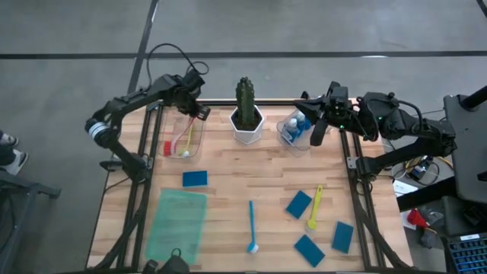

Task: Pick & Place Kitchen Sink Supplies
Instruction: Put the red dish brush into the left transparent bin

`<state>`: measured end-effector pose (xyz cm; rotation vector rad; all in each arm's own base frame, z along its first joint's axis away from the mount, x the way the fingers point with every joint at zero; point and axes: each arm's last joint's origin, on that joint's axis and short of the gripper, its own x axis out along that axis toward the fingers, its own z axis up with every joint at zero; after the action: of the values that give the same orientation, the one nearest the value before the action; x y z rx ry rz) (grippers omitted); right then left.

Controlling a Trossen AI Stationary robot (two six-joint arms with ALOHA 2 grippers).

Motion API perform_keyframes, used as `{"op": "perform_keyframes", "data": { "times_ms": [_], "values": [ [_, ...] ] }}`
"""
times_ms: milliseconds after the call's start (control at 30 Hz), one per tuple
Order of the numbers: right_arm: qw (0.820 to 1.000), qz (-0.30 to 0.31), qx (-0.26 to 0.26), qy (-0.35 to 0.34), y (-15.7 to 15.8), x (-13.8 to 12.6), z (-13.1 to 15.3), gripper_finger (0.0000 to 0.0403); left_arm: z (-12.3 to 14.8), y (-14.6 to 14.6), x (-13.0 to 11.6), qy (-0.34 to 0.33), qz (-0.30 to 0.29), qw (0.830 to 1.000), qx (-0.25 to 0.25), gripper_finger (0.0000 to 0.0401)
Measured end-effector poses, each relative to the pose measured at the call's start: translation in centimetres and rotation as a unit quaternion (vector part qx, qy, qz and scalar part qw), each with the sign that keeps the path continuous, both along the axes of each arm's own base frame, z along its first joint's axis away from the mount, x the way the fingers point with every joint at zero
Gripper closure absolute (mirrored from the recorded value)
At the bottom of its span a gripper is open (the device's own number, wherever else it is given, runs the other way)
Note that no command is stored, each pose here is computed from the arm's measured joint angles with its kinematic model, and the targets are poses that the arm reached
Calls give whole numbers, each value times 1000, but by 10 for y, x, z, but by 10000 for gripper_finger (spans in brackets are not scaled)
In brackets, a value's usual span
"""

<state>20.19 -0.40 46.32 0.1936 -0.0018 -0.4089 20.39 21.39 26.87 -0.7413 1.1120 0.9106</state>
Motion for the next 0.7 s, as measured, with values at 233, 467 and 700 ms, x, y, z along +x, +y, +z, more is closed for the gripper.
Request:
{"op": "perform_keyframes", "data": {
  "times_ms": [233, 467, 700],
  "values": [
    [1000, 0, 0, 0, 0, 0, 0, 394, -24, 9, 10, 16, -7, 999, -44, 328],
    [1000, -16, -2, 0, -1, -1, 0, 394, -43, 15, 16, 27, -8, 996, -79, 309],
    [1000, -17, -3, 0, -1, -1, 0, 394, -46, 14, 16, 24, 4, 995, -98, 307]
  ]
}}
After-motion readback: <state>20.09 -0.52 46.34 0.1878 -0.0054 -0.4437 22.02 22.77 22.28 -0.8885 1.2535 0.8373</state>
